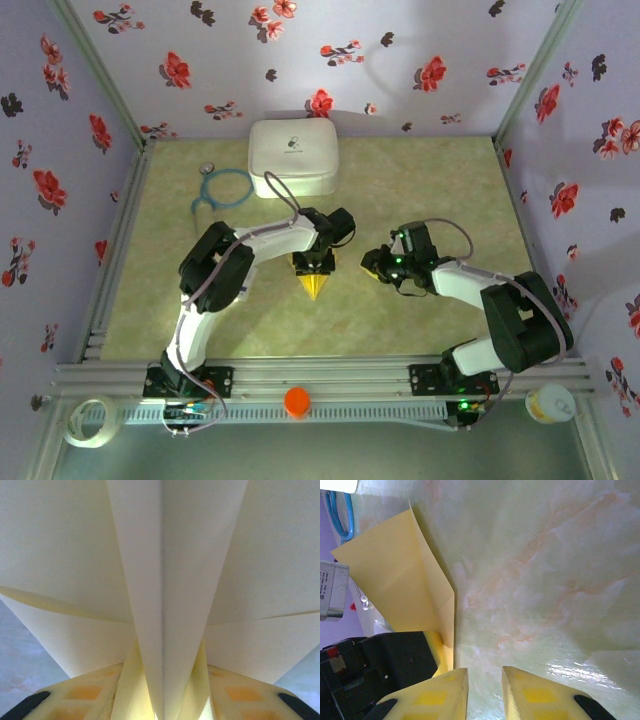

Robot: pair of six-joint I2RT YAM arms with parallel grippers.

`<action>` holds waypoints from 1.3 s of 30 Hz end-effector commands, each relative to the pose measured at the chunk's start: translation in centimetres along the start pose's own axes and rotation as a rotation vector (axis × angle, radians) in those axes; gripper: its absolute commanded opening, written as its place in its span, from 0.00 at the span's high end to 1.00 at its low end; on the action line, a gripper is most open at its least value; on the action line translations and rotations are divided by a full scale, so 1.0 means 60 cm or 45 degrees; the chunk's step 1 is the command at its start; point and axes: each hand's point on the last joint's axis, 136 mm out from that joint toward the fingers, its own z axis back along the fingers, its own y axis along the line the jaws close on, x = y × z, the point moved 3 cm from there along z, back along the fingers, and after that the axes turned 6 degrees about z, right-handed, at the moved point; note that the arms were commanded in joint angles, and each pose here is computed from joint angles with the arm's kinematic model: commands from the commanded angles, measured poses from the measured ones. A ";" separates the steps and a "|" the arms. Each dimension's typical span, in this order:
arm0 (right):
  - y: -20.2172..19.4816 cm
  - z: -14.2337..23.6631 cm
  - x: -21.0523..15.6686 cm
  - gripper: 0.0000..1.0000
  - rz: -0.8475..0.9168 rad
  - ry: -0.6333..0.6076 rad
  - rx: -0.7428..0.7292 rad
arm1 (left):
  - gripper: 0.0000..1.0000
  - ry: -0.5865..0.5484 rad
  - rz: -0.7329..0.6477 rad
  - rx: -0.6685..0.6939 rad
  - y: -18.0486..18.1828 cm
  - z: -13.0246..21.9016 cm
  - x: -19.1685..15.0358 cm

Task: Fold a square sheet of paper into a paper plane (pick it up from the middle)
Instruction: Turn over a paper plane at the center of the table, then reset both arms

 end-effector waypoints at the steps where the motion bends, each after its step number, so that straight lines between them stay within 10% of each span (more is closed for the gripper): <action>1: 0.000 0.008 0.005 0.74 0.020 -0.027 -0.021 | 0.60 -0.062 0.024 -0.011 0.004 0.019 0.006; 25: 0.015 0.025 0.025 0.72 0.069 -0.083 -0.067 | 0.59 -0.172 -0.057 -0.131 0.014 0.108 0.019; 31: 0.038 0.092 0.066 0.63 0.213 -0.296 -0.163 | 0.59 -0.421 -0.058 -0.231 0.045 0.187 0.047; 39: 0.017 0.236 0.134 0.32 0.456 -0.817 -0.655 | 0.26 -0.760 -0.026 -0.190 0.156 0.238 0.096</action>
